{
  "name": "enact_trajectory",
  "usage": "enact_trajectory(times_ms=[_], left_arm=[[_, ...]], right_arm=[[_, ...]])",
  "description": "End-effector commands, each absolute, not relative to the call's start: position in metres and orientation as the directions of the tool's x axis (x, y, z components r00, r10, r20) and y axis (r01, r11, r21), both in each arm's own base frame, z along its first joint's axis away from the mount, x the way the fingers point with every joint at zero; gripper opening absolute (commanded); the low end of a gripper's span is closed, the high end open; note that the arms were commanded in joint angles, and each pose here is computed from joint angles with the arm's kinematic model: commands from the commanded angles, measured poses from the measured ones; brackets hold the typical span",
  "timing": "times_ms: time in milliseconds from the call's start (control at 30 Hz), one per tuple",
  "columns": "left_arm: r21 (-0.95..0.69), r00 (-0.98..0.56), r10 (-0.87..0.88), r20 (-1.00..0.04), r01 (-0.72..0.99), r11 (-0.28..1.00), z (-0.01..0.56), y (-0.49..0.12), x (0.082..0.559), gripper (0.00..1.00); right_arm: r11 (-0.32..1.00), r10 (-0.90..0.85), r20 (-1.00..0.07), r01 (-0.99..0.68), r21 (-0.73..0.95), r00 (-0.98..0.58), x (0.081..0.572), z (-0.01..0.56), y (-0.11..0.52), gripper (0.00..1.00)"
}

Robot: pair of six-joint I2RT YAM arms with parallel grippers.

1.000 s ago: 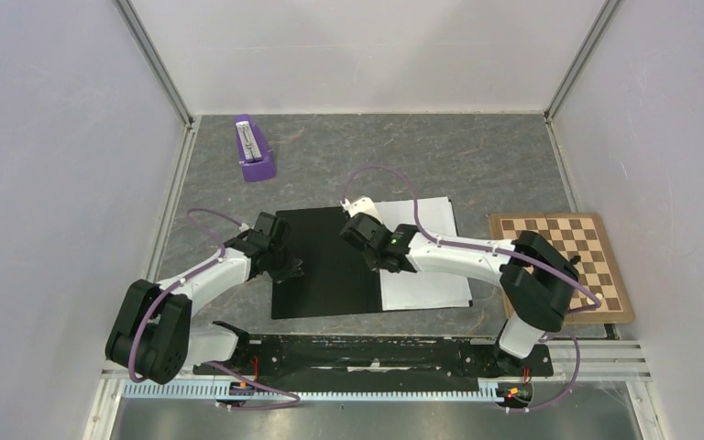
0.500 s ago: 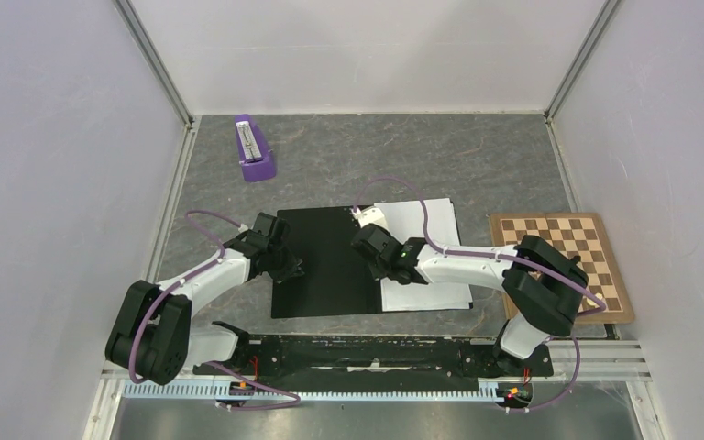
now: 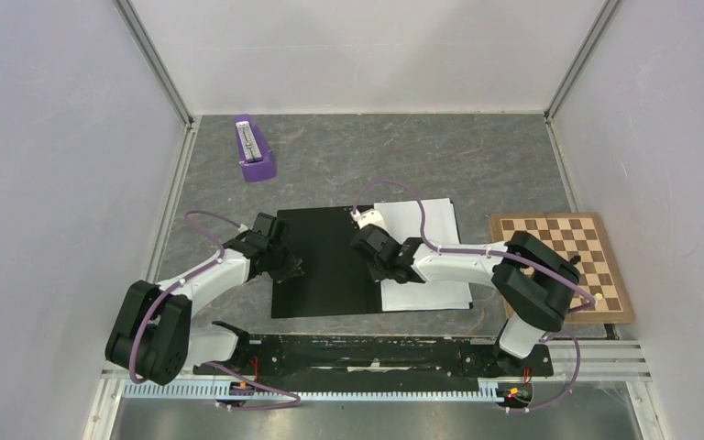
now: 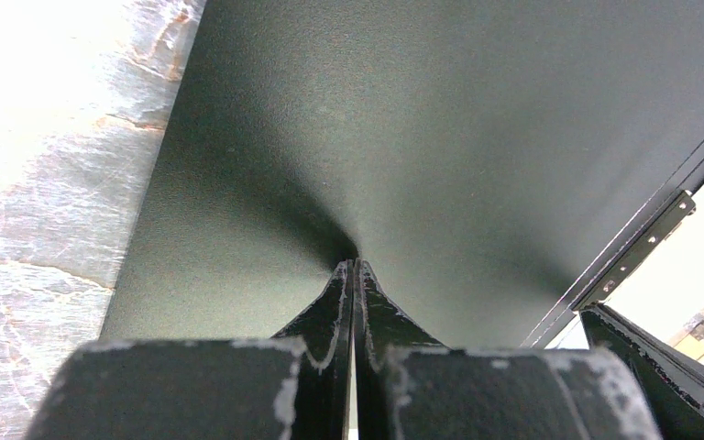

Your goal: Put the files into the folder

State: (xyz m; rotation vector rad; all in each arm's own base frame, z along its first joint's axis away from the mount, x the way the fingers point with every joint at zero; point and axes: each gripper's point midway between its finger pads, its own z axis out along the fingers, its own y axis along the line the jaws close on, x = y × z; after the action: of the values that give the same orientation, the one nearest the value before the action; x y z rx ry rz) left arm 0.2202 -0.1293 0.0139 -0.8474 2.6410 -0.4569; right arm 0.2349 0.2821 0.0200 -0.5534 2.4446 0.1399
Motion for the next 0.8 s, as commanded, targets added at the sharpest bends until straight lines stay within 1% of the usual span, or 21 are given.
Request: enact_trajectory(times_ms=[0,200,433,767], left_arm=[[-0.305,-0.764,-0.602,-0.234,-0.530,0.791,-0.004,-0.109,0.209,0.03],[-0.309,-0.784,-0.579,-0.224,-0.507,0.805,-0.008,-0.113,0.211,0.02],[-0.309,-0.785,-0.575,-0.228,-0.502,0.808,-0.007,-0.113,0.213,0.02],[-0.310,-0.782,-0.582,-0.225,-0.508,0.803,-0.008,-0.114,0.212,0.02]], right_arm=[[0.894,-0.429,-0.471,-0.438,-0.099,-0.771,0.222,-0.019,0.261,0.00],[0.863,-0.499,-0.464,-0.472,-0.182,-0.732,0.225,-0.014,0.274,0.00],[0.830,-0.555,-0.434,-0.509,-0.230,-0.709,0.218,-0.022,0.285,0.00],[0.802,-0.592,-0.439,-0.546,-0.242,-0.676,0.210,-0.018,0.300,0.00]])
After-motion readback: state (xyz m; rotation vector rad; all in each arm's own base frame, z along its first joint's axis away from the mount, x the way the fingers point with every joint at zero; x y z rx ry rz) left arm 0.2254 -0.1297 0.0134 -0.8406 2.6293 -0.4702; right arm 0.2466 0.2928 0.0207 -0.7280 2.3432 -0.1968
